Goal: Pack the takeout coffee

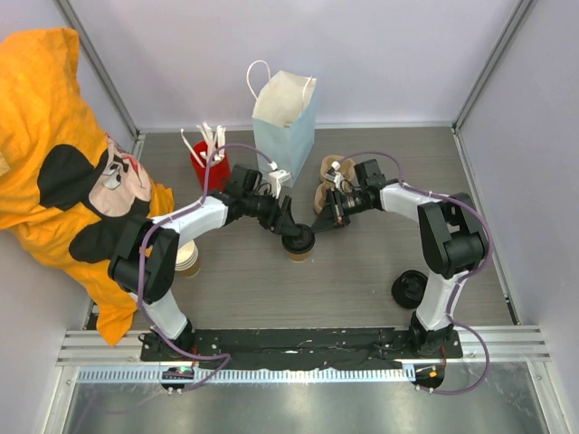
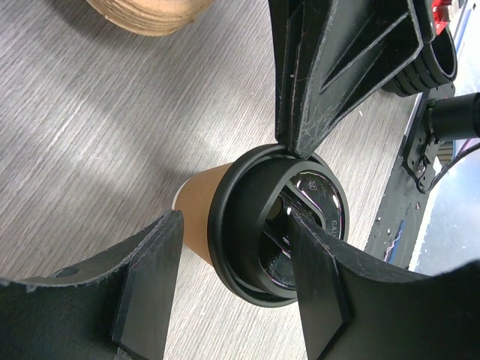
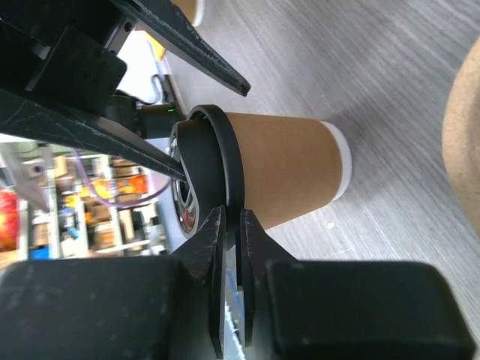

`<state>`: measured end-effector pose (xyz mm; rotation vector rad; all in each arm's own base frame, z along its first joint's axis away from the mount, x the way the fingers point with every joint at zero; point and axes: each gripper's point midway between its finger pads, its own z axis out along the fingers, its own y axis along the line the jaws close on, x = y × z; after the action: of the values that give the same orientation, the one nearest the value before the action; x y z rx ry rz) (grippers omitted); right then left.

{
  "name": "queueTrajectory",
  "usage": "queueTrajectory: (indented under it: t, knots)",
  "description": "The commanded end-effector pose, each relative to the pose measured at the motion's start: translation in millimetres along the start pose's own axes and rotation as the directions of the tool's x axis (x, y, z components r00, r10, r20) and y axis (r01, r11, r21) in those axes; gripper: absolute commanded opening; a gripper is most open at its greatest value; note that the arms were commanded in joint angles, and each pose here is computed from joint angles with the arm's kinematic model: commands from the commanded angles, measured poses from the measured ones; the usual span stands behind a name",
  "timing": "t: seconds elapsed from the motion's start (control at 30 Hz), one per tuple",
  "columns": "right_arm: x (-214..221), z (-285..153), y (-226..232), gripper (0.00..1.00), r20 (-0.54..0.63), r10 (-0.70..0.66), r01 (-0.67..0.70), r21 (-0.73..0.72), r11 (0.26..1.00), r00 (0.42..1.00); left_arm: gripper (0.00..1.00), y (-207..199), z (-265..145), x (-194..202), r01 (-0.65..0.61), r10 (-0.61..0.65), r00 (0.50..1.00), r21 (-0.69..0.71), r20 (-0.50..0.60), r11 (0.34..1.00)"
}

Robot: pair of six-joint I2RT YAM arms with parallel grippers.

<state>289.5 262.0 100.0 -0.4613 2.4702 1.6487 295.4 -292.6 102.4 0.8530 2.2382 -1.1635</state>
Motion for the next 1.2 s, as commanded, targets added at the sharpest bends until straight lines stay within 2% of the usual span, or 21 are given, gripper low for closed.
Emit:
queueTrajectory:
  t: [0.0,0.1,0.3,0.47,0.57,0.73,0.93,0.97,1.03,1.1,1.13,1.17]
  knots:
    - [15,12,-39,0.1,-0.048,-0.096,0.105,0.249,0.963,0.994,0.61,31,4,56,0.013,-0.036,0.986,-0.14,-0.161,0.99]
    - [17,11,-47,0.1,-0.071,-0.129,0.145,0.316,0.938,0.989,0.61,33,2,60,0.01,-0.035,0.985,-0.149,-0.169,0.989]
    - [14,9,-44,0.15,-0.082,-0.159,0.177,0.343,0.923,0.984,0.61,34,0,65,0.006,-0.035,0.984,-0.165,-0.175,0.986]
    - [-11,-3,-5,0.29,-0.028,-0.223,0.222,0.262,0.939,0.974,0.61,34,-1,64,0.003,-0.032,0.985,-0.165,-0.17,0.986]
    - [-20,-18,10,0.35,0.017,-0.204,0.197,0.192,0.961,0.979,0.61,35,-1,65,0.003,-0.034,0.984,-0.172,-0.174,0.985]
    - [-16,-38,21,0.38,0.055,-0.16,0.155,0.081,0.985,0.986,0.61,36,0,64,0.004,-0.035,0.985,-0.175,-0.172,0.984]
    - [5,-31,24,0.41,0.06,-0.132,0.133,-0.006,0.991,0.989,0.63,35,2,56,0.017,-0.044,0.987,-0.173,-0.153,0.985]
    - [11,-29,23,0.41,0.058,-0.094,0.095,-0.018,0.995,0.994,0.63,36,1,55,0.019,-0.047,0.987,-0.179,-0.151,0.984]
    - [8,-27,29,0.41,0.09,-0.127,0.131,-0.03,0.991,0.988,0.63,36,2,53,0.022,-0.049,0.988,-0.179,-0.147,0.984]
    - [17,-24,30,0.43,0.105,-0.077,0.082,-0.04,0.996,0.991,0.63,36,3,53,0.035,-0.061,0.988,-0.179,-0.144,0.983]
    - [12,-23,33,0.44,0.14,-0.122,0.13,-0.047,0.99,0.983,0.63,36,3,53,0.038,-0.064,0.988,-0.179,-0.139,0.983]
    - [17,-21,31,0.44,0.147,-0.111,0.119,-0.049,0.992,0.983,0.63,36,4,54,0.045,-0.071,0.988,-0.179,-0.137,0.983]
